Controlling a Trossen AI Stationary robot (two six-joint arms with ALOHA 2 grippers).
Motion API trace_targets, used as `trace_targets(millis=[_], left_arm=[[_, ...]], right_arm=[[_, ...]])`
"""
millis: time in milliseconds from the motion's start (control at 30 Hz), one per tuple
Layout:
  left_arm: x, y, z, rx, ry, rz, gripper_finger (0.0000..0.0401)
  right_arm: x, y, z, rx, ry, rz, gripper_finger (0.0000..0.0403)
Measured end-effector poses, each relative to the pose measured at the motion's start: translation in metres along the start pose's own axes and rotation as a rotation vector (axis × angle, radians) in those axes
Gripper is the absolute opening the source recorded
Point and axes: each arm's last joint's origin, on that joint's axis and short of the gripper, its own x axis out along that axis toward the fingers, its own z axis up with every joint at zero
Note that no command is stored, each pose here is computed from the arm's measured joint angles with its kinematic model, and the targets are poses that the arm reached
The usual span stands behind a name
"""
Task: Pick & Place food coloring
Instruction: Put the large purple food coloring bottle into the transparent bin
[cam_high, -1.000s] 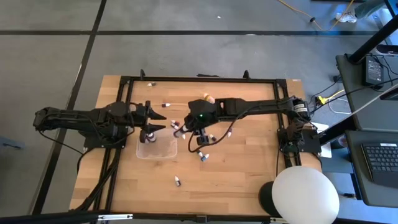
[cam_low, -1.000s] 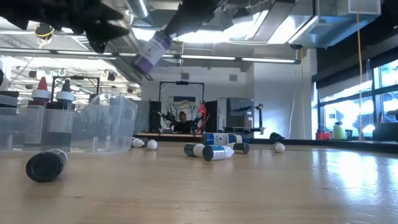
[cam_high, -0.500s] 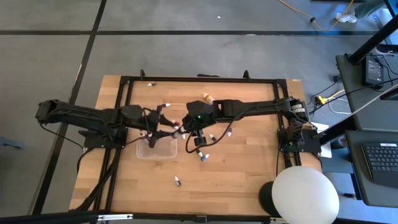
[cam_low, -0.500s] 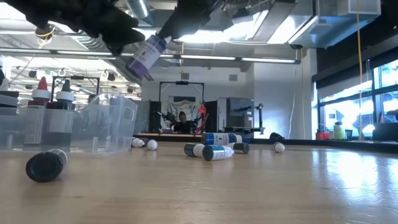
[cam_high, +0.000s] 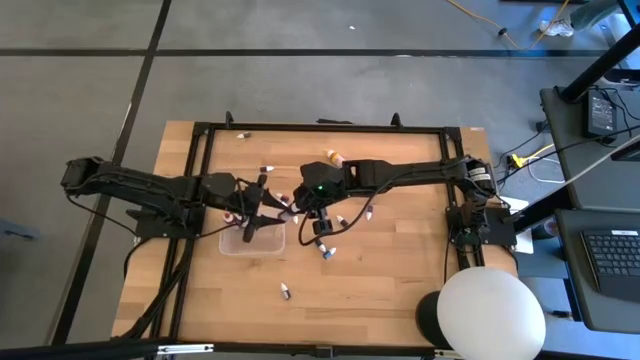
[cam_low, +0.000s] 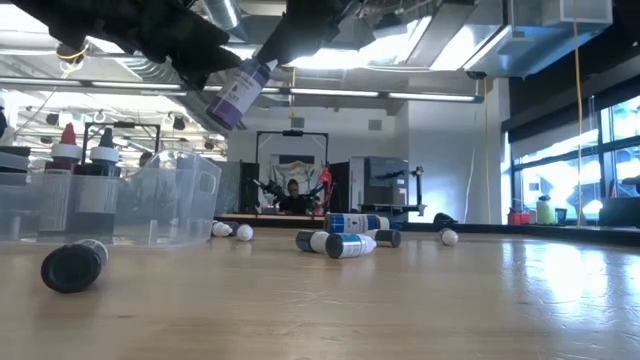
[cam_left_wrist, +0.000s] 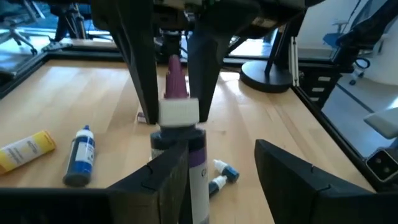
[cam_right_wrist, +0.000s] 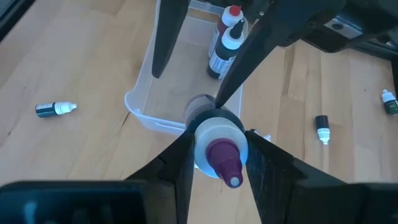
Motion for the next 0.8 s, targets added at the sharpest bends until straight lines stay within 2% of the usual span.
trace_targets(millis=[267, 433, 600, 800], left_arm=[[-0.0001, 0.0002, 0.0015, 0.009, -0.016, 0.012, 0.0185], [-0.0002, 0.0027, 0.0009, -0.007, -0.015, 0.091, 0.0213], [-0.0003, 0.0036, 0.0010, -0.015, -0.019, 0.121, 0.0244], [-0.0003, 0.0036, 0.0009, -0.065, -0.021, 0.122, 0.0250]], right_arm=[[0.0000, 0.0002, -0.0008, 0.001, 0.009, 0.002, 0.0129], [0.0001, 0.0023, 0.0012, -0.005, -0.006, 0.002, 0.0129], [0.0002, 0.0061, 0.0039, -0.014, -0.025, 0.005, 0.0129], [0.0001, 0.0049, 0.0065, -0.019, -0.052, -0.004, 0.0129]])
